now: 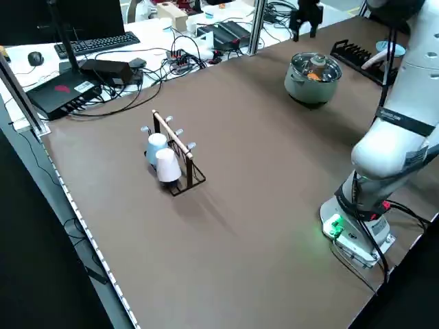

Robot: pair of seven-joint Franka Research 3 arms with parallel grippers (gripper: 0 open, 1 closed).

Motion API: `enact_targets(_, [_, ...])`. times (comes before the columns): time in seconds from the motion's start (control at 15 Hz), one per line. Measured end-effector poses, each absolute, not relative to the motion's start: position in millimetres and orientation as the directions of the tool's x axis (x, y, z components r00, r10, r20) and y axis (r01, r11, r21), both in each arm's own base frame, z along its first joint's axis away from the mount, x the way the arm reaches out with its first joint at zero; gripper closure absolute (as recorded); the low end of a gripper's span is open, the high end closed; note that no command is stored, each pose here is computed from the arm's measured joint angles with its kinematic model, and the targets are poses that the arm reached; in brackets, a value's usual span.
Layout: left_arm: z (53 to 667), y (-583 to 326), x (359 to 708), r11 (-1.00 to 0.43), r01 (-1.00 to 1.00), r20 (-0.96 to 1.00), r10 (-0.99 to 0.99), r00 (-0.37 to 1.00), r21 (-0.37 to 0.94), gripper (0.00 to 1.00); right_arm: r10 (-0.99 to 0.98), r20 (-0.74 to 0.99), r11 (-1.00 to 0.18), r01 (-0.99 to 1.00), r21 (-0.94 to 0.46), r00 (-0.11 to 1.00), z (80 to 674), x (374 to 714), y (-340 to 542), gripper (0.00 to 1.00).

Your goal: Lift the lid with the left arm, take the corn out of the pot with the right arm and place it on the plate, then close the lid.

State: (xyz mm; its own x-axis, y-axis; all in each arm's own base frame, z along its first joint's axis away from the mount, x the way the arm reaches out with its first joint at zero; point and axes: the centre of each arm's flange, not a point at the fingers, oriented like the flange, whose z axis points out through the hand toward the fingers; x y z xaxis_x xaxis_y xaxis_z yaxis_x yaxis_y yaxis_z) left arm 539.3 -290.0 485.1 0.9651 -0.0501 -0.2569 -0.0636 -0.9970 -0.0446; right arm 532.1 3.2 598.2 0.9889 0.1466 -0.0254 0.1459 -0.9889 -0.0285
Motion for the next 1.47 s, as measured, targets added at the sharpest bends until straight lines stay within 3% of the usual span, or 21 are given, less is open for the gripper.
enact_targets(0.33, [449.9,-357.3,540.4,-0.999,0.042,-0.176,0.043,0.983,-0.008,0.00,0.183,-0.051,-0.983,0.181,-0.032,0.982,588.4,529.9,24.0,0.00])
enact_targets(0.87, [406.6,-443.4,532.1,-0.992,0.019,-0.017,0.017,1.000,0.121,0.00,0.179,-0.027,-0.984,0.178,-0.029,0.983,588.8,533.0,22.2,0.00])
enact_targets(1.13, [369.4,-482.4,521.5,-0.995,0.016,0.100,0.026,0.995,0.098,0.00,0.178,-0.028,-0.984,0.177,-0.027,0.984,584.6,536.1,21.9,0.00])
enact_targets(1.47, [348.3,-487.7,520.9,-0.994,0.075,0.101,0.083,0.991,0.086,0.00,0.170,0.014,-0.985,0.170,-0.020,0.985,583.2,544.8,18.3,0.00])
